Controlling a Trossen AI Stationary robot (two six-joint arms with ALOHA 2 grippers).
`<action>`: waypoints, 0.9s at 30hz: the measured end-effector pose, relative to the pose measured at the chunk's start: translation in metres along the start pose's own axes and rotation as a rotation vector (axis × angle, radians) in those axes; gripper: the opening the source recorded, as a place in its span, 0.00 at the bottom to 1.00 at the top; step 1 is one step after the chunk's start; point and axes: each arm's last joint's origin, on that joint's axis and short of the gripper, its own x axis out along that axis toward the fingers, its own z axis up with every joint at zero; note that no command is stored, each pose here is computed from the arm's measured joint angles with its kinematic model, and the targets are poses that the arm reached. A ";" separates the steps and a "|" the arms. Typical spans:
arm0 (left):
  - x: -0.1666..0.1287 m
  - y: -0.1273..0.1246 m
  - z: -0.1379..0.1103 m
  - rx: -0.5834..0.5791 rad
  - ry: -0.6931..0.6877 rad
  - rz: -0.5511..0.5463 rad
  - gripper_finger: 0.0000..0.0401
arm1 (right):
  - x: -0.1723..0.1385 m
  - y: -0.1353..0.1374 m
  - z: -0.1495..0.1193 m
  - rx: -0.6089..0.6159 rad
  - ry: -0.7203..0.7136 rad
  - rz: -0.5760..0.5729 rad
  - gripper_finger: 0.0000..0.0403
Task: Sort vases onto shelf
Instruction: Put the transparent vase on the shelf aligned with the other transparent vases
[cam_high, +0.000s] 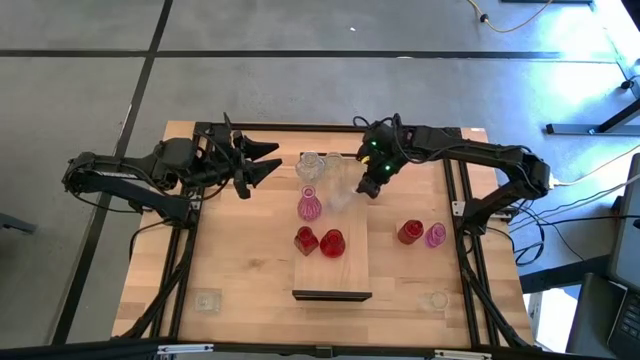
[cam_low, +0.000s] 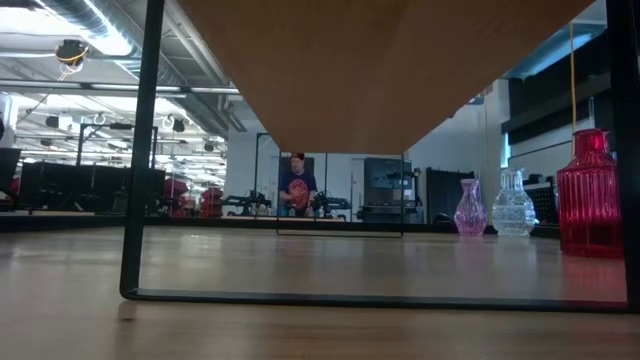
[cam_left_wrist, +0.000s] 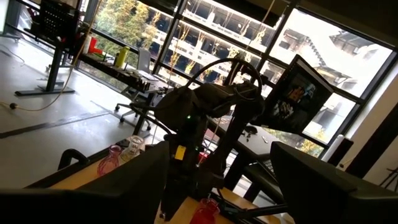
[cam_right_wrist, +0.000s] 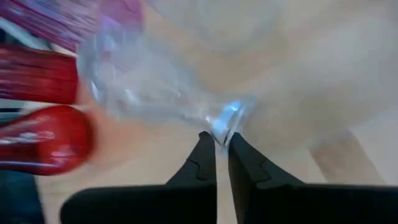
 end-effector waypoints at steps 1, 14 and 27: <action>0.000 0.000 0.000 0.000 0.000 0.000 0.68 | -0.002 0.000 -0.002 -0.002 0.002 -0.022 0.01; 0.000 0.000 0.000 0.003 -0.003 0.008 0.68 | -0.027 0.006 -0.013 -0.046 -0.052 -0.063 0.00; 0.000 0.000 0.000 0.002 -0.003 0.008 0.68 | -0.061 0.023 -0.011 -0.127 -0.014 -0.092 0.00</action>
